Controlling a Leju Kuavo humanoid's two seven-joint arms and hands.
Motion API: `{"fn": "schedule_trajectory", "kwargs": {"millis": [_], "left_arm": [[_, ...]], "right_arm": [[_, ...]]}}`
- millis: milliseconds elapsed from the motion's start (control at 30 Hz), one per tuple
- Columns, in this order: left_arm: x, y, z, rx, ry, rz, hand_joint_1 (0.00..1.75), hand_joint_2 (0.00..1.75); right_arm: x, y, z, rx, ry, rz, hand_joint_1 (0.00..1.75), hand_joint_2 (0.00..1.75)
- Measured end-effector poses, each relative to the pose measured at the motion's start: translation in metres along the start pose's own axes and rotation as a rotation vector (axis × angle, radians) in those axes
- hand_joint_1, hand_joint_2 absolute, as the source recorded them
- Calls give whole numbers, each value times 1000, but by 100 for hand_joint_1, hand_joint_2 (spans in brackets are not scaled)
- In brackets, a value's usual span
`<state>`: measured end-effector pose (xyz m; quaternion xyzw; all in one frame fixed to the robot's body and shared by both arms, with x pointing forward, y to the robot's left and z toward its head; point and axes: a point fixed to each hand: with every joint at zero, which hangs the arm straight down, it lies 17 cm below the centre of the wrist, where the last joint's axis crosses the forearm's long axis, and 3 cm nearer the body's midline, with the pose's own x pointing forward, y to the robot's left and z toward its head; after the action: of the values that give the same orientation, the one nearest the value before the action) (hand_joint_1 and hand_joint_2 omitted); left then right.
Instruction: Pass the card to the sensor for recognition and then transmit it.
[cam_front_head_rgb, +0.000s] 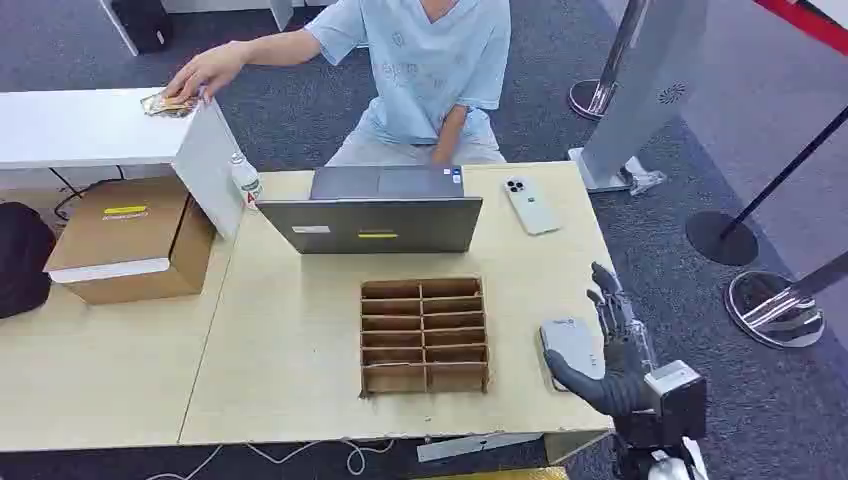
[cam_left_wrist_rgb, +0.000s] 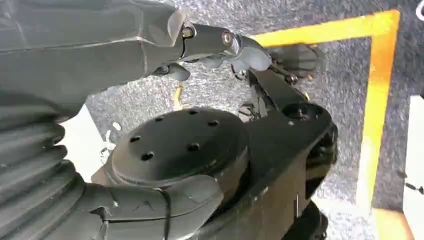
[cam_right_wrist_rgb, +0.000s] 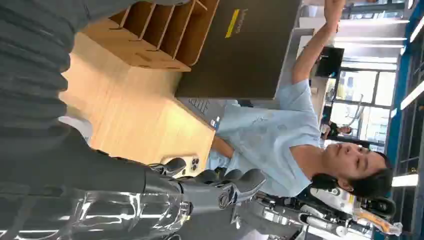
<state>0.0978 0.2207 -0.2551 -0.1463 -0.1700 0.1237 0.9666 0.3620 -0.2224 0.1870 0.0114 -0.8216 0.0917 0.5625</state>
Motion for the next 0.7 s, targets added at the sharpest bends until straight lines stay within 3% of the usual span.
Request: {"fn": "schedule_trajectory", "kwargs": {"millis": [267, 400, 600, 700], "left_arm": [[-2, 2, 0, 13, 7, -20, 0, 175], [0, 2, 0, 11, -7, -46, 0, 175], [3, 1, -1, 9, -41, -131, 0, 175], [4, 0, -1, 5, -41, -143, 0, 175]], "right_arm": [[2, -2, -4, -7, -7, 23, 0, 175], [7, -9, -8, -36, -28, 110, 0, 175], [45, -24, -33, -155, -165, 578, 0, 175], [58, -17, -43, -163, -205, 606, 0, 175]]}}
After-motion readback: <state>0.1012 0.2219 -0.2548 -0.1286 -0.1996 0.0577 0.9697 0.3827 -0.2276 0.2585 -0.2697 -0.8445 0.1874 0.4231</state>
